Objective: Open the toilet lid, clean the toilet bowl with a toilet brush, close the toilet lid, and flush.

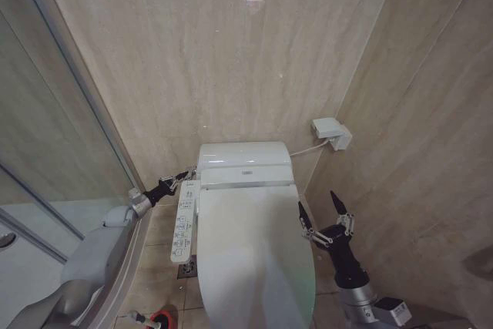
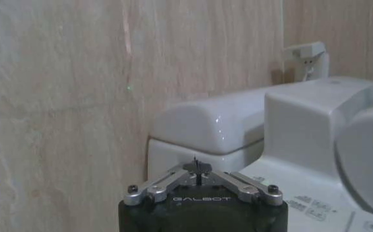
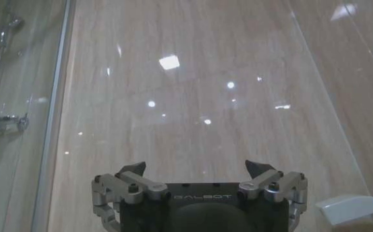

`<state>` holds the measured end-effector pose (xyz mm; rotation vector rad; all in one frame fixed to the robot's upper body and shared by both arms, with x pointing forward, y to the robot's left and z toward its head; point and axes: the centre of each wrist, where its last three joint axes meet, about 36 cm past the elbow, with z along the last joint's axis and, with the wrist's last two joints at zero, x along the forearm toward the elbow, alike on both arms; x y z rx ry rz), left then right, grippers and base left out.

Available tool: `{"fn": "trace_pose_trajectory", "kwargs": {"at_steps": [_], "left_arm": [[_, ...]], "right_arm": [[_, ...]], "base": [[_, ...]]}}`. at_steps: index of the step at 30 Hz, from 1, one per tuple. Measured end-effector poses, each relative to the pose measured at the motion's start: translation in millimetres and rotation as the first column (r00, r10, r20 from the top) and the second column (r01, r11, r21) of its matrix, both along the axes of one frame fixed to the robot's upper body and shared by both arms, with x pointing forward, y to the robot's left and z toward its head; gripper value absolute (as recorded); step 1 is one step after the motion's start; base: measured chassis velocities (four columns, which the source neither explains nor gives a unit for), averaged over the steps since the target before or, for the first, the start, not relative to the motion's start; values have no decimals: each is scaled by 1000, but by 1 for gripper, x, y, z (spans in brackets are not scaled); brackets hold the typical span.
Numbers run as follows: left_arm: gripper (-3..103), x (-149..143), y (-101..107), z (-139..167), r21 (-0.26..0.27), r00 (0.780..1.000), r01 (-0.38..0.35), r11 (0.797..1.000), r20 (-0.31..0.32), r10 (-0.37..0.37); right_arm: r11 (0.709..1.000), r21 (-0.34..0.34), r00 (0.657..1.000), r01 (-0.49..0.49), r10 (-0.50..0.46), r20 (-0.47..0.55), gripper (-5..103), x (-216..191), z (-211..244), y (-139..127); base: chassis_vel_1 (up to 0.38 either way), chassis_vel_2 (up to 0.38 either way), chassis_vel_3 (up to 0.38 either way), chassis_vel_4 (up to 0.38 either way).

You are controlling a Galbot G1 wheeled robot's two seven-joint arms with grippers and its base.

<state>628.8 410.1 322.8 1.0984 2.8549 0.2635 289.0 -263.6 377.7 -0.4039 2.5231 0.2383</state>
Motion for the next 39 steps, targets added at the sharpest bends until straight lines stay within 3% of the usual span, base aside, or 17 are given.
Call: {"fn": "trace_pose_trajectory", "kwargs": {"at_steps": [10,21,39], "left_arm": [[0,11,-8,3,31,1000,-7,999,-9,8],[0,8,3,5,83,1000,-5,996,-20,7],[0,5,-2,-11,90,998,-18,996,-66,24]], "right_arm": [[1000,9,1000,3,-3,-2,100,4,-1,-4],[1000,17,1000,-2,2,-10,100,5,-5,0],[1000,16,1000,-4,4,-17,100,1,-7,1]], "base": [[0,0,0,0],[0,0,0,0],[0,0,0,0]]}}
